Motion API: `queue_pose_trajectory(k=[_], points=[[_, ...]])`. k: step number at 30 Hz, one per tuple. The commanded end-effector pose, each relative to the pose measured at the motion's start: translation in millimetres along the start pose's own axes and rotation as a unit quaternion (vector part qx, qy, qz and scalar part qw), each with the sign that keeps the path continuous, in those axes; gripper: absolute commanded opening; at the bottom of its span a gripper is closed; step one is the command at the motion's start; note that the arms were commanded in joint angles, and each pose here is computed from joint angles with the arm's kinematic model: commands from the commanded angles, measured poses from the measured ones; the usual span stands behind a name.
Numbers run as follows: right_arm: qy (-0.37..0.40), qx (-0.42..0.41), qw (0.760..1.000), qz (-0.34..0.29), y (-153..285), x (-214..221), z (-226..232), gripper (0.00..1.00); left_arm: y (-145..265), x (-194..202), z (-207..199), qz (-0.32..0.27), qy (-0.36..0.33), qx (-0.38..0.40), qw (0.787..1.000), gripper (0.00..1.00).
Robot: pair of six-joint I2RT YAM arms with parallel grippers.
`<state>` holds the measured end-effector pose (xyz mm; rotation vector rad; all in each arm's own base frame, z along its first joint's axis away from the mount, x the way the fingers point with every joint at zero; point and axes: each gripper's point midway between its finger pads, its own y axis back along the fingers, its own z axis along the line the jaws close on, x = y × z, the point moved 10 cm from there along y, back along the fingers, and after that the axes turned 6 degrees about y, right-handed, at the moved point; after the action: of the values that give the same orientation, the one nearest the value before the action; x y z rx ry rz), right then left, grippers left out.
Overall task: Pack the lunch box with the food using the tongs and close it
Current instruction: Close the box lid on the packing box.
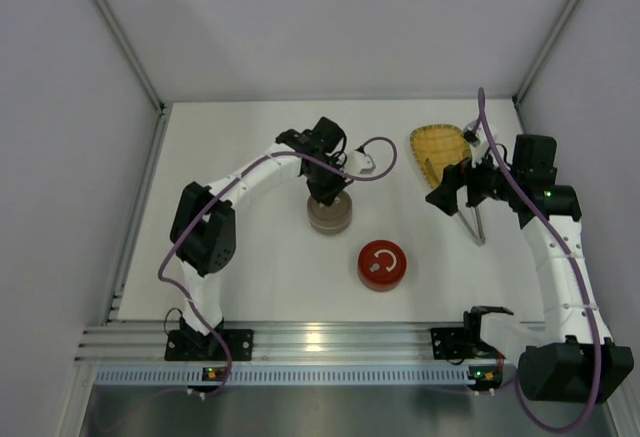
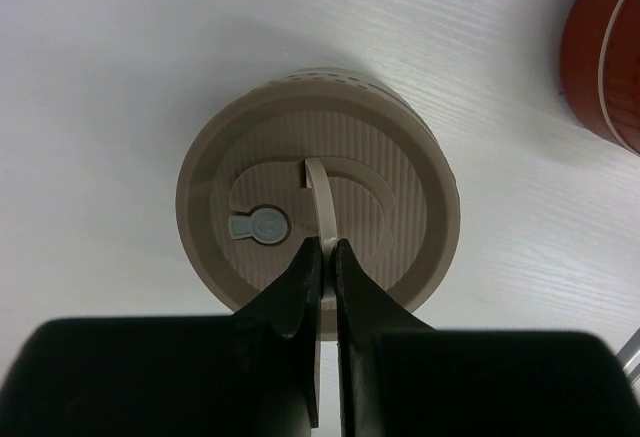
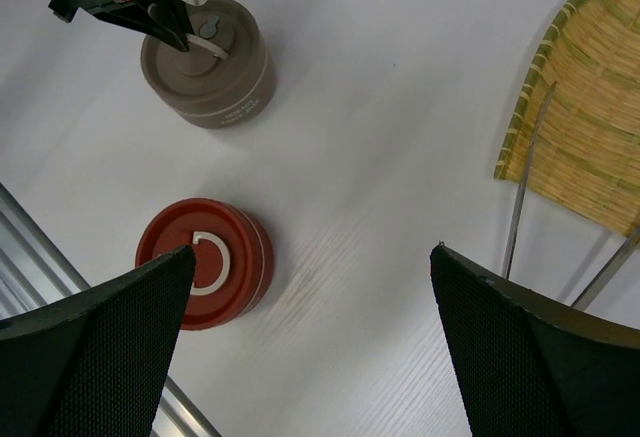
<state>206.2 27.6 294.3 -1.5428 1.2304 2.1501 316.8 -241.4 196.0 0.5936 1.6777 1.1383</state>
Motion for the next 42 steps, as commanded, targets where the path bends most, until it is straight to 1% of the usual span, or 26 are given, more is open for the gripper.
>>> queue_pose_trajectory(k=[1,2,4,5,6,8,9,11,12,14,15,17,18,19,21,24,26,27,28,29,30,34,37,39,41,42], points=[[0.018,-0.002,0.999,-0.030,3,-6,1,1.00,26,-3,-12,-0.025,0.023,-0.005,0.999,0.00],[0.019,-0.001,0.999,-0.030,3,-5,1,1.00,27,-2,-13,-0.034,0.019,-0.011,0.999,0.00],[0.019,0.000,0.999,-0.031,3,-5,1,0.99,23,5,-21,-0.008,0.017,-0.031,0.999,0.00],[0.019,-0.001,0.999,-0.030,3,-5,1,0.99,21,4,-21,-0.024,0.013,-0.038,0.999,0.00],[0.017,-0.001,0.999,-0.030,2,-4,1,0.99,20,9,-24,-0.019,0.005,-0.035,0.999,0.00],[0.014,-0.005,0.999,-0.032,1,-4,1,0.99,20,12,-21,0.002,0.027,-0.046,0.999,0.00],[0.013,-0.006,0.999,-0.032,1,-4,1,1.00,28,9,-20,-0.024,0.040,-0.042,0.998,0.00],[0.010,-0.008,0.999,-0.031,0,-3,2,0.99,34,5,-21,-0.040,0.041,-0.036,0.998,0.00],[0.012,-0.008,0.999,-0.032,1,-3,2,0.99,39,4,-17,-0.037,0.066,-0.051,0.996,0.00],[0.009,-0.008,0.999,-0.030,0,-1,2,0.99,56,0,-8,-0.076,0.093,-0.054,0.991,0.00],[0.011,-0.008,0.999,-0.032,1,-1,3,0.99,56,0,-10,-0.075,0.115,-0.060,0.989,0.00],[0.004,-0.010,0.999,-0.032,-1,1,3,0.99,41,7,-15,-0.049,0.145,-0.046,0.987,0.00],[0.004,-0.011,0.999,-0.032,-2,1,2,0.99,27,20,-24,-0.024,0.168,-0.004,0.986,0.00],[0.004,-0.013,0.999,-0.033,-1,0,2,0.99,19,27,-25,-0.014,0.175,0.004,0.984,0.00],[0.007,-0.013,0.999,-0.032,-1,-1,3,0.99,17,36,-23,-0.006,0.189,-0.008,0.982,0.00],[0.010,-0.009,0.999,-0.030,1,-1,4,0.99,27,39,-21,-0.043,0.194,-0.029,0.980,0.00],[0.008,-0.011,0.999,-0.030,0,1,4,0.99,13,49,-32,0.002,0.173,-0.039,0.984,0.00],[0.007,-0.011,0.999,-0.030,0,1,4,0.99,13,50,-33,0.007,0.173,-0.030,0.984,0.00],[0.007,-0.011,0.999,-0.029,0,1,4,0.99,16,47,-36,-0.007,0.175,0.000,0.985,0.00],[0.007,-0.011,0.999,-0.029,0,1,4,0.99,21,49,-34,-0.019,0.180,-0.004,0.984,0.00],[0.008,-0.011,0.999,-0.030,1,0,4,0.99,36,39,-34,-0.074,0.175,-0.028,0.981,0.00],[0.006,-0.013,0.999,-0.029,1,1,4,0.99,59,32,-36,-0.138,0.169,-0.060,0.974,0.00],[0.003,-0.015,0.999,-0.029,0,1,5,1.00,54,37,-38,-0.120,0.191,-0.059,0.972,0.00],[0.001,-0.014,0.999,-0.028,0,2,4,0.99,50,42,-42,-0.122,0.195,-0.054,0.972,0.00],[0.001,-0.015,0.999,-0.030,0,2,5,0.99,41,47,-39,-0.101,0.209,-0.058,0.971,0.00],[-0.001,-0.018,0.999,-0.030,-1,2,5,0.99,40,48,-39,-0.095,0.208,-0.038,0.973,0.00]])
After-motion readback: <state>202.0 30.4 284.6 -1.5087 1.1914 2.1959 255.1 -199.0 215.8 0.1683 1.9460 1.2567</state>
